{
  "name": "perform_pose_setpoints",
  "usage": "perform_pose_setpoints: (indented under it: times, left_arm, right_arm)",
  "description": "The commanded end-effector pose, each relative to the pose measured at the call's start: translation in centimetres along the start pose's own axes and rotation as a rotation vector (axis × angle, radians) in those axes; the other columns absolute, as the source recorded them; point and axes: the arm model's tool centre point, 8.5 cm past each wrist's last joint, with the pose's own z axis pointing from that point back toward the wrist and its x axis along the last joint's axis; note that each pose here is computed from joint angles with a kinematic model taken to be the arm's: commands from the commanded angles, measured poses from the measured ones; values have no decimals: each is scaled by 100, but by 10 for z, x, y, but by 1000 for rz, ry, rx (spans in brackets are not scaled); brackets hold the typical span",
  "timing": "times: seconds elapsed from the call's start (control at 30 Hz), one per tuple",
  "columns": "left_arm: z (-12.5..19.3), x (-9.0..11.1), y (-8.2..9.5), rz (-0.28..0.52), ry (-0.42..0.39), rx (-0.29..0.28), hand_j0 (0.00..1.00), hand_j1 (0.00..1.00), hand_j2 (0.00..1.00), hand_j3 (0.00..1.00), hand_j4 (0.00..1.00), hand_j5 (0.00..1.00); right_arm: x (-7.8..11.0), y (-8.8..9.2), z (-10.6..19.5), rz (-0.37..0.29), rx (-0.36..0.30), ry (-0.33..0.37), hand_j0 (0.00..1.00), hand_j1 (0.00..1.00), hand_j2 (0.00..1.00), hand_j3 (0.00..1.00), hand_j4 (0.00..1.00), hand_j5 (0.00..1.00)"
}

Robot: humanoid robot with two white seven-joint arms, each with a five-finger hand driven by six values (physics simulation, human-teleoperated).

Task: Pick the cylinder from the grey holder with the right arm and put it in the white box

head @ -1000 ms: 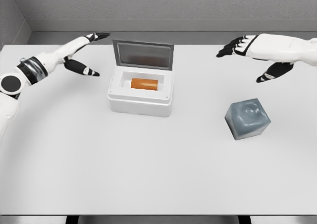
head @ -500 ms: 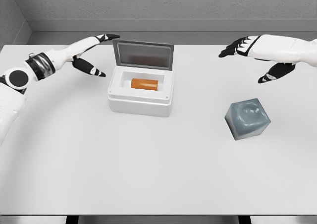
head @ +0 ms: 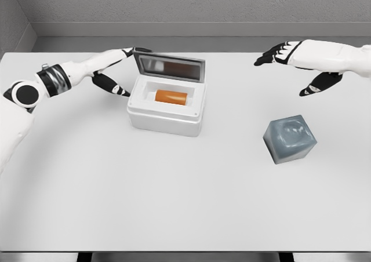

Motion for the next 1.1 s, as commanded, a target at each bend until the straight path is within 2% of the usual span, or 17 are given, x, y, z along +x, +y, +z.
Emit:
perform_pose_setpoints:
  times: [0.0, 0.4, 0.43, 0.53, 0.67, 0.77, 0.83, 1.0, 1.07]
  left_arm:
    - [4, 0, 7, 27, -5, 35, 100, 100, 100, 100, 100, 100]
    - [28, -22, 11, 42, 66, 40, 100, 100, 100, 100, 100, 100]
    - [28, -22, 11, 47, 63, 44, 100, 100, 100, 100, 100, 100]
    - [33, -29, 10, 68, 79, 53, 100, 100, 100, 100, 100, 100]
    - [39, -29, 16, 114, 61, 96, 100, 100, 100, 100, 100, 100]
    - [38, -27, 16, 143, 40, 91, 100, 100, 100, 100, 100, 100]
    - [39, -27, 15, 150, 36, 86, 100, 100, 100, 100, 100, 100]
    - [73, -45, 18, 162, 93, 95, 100, 100, 100, 100, 100, 100]
    - [93, -54, 21, 183, 117, 124, 100, 100, 100, 100, 100, 100]
  right_arm:
    - [0, -2, -1, -4, -6, -1, 100, 100, 100, 100, 100, 100]
    - [2, -1, -6, -6, -4, -12, 100, 100, 100, 100, 100, 100]
    - [1, 5, -6, -16, 0, -12, 100, 100, 100, 100, 100, 100]
    - [1, 4, -5, -17, -10, -10, 100, 100, 100, 100, 100, 100]
    - [-10, 5, -1, -28, -12, 24, 100, 100, 100, 100, 100, 100]
    - [-11, 7, -2, -32, -7, 25, 100, 100, 100, 100, 100, 100]
    - [-10, 17, -3, -48, 6, 22, 100, 100, 100, 100, 100, 100]
    - [-13, 25, -2, -64, 14, 29, 100, 100, 100, 100, 100, 100]
    - [-12, 31, -3, -70, 27, 28, 100, 100, 100, 100, 100, 100]
